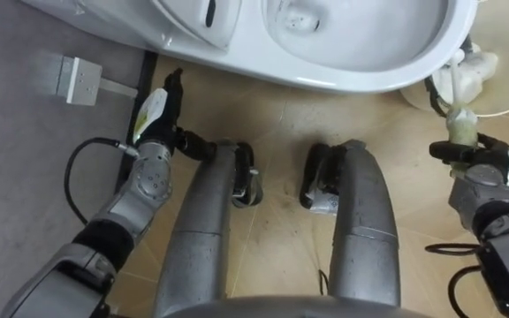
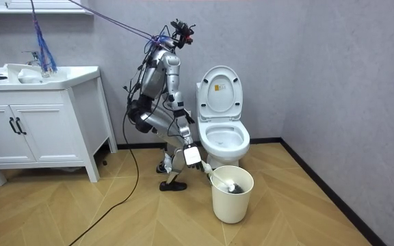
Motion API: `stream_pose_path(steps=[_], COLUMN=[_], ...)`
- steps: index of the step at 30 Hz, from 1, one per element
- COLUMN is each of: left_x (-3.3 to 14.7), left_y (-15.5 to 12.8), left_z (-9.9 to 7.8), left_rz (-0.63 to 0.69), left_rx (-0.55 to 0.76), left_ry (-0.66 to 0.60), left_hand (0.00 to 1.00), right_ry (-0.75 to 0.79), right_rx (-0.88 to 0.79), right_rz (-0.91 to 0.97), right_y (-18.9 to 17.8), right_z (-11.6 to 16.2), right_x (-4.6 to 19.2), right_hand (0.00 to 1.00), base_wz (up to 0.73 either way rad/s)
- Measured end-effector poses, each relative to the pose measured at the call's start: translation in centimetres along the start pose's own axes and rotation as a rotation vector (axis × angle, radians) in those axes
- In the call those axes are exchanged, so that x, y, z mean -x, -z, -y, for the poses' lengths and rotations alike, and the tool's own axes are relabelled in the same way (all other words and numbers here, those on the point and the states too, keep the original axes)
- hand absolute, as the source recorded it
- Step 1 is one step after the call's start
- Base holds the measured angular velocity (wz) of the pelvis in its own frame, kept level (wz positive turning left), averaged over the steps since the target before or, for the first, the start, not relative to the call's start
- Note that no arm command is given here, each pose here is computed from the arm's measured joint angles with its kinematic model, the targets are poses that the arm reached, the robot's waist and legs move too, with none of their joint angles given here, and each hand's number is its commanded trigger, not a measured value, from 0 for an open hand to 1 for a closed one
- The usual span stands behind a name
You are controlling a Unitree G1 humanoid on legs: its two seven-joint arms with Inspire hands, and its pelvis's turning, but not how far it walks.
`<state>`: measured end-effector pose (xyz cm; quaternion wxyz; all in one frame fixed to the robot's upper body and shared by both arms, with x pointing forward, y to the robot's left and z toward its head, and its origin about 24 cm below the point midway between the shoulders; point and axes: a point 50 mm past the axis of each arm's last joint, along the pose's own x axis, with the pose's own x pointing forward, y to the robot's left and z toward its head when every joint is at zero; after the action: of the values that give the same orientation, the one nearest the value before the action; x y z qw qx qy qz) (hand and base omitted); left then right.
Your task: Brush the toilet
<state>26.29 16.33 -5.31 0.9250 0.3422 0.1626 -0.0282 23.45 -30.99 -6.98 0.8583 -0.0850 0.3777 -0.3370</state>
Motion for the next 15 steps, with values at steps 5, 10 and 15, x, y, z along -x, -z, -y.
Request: stream_pose_path(steps=[5,10,15], left_x=[0.2,0.8,1.7], left_y=[0.4,1.0,2.3], left_z=[0.3,0.9,1.5], left_rz=[-0.011,-0.029,-0.067], left_rx=[0.002,0.010,0.011], left_ry=[0.026,0.058,0.086], left_hand=[0.00,0.00,0.00], right_ry=[-0.009,-0.012,-0.025], right_rx=[0.008,-0.040,-0.090], right_rz=[-0.042,-0.094,-0.155], right_y=[1.0,2.5,4.2], right_z=[0.3,0.4,-0.3], right_x=[0.0,0.1,0.6], right_hand=[1.00,1.00,1.00], base_wz=[-0.05,-0.10,-0.07])
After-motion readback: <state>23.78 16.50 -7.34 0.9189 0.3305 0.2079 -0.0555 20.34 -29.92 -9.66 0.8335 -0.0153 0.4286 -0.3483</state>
